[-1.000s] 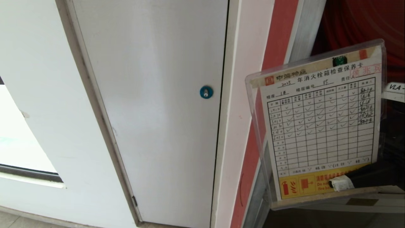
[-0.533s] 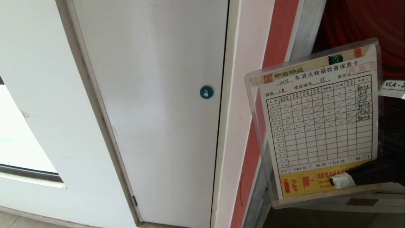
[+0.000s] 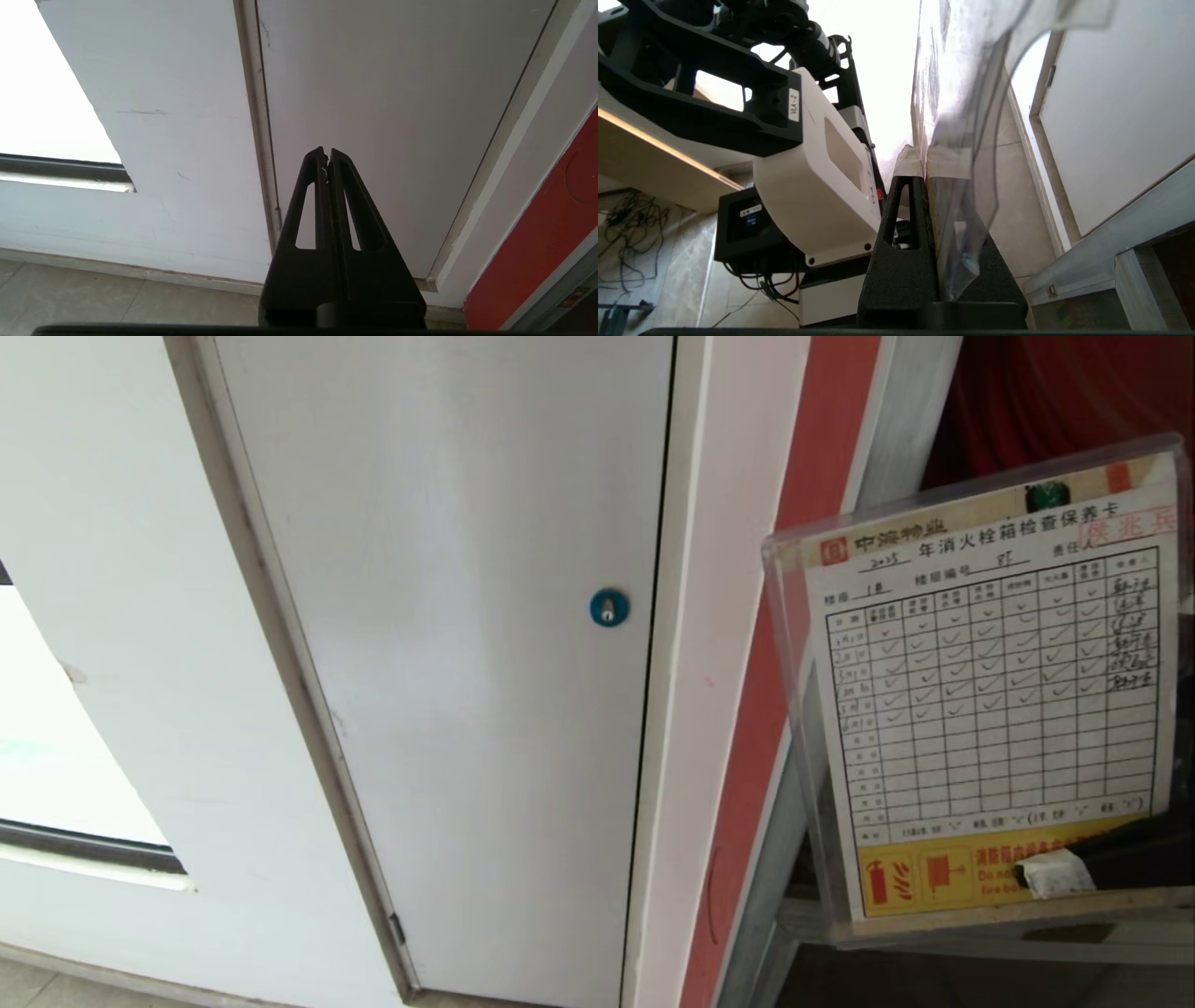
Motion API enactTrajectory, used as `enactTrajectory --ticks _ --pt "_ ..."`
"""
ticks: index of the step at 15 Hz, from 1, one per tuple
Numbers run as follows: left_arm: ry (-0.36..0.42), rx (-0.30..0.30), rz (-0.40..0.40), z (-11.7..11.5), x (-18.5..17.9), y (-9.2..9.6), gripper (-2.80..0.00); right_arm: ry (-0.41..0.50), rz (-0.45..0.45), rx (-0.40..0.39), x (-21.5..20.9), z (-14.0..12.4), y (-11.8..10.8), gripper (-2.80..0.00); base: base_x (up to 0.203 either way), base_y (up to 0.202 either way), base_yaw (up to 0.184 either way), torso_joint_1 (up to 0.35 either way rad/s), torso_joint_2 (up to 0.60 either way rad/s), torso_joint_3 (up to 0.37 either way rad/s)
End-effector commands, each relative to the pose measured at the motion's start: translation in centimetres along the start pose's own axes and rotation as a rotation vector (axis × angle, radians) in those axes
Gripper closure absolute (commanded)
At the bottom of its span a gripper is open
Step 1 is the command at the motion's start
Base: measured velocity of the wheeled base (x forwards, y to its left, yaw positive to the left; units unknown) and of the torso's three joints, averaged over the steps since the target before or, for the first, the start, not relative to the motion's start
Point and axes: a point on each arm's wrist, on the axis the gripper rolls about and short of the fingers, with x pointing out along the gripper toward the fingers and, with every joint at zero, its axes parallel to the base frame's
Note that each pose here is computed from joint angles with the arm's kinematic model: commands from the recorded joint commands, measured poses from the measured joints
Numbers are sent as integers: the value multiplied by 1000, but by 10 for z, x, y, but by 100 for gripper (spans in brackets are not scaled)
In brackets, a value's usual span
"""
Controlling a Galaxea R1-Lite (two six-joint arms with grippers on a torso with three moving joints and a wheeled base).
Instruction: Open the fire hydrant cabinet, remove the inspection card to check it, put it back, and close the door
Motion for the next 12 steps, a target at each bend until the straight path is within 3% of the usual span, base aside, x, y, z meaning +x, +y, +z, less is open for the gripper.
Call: enactTrajectory --ticks 1,7,8,12 --pt "5 0 0 -2 0 0 0 -14 -17 -24 -5 -2 18 0 0 0 0 0 0 0" --pt "5 0 0 -2 0 0 0 -19 -79 -47 -14 -7 50 0 0 0 0 0 0 0" --pt "5 0 1 -2 0 0 0 -22 -90 -22 -15 -6 55 0 0 0 0 0 0 0" --pt "5 0 0 -2 0 0 0 -57 -234 25 -18 4 58 0 0 0 0 0 0 0"
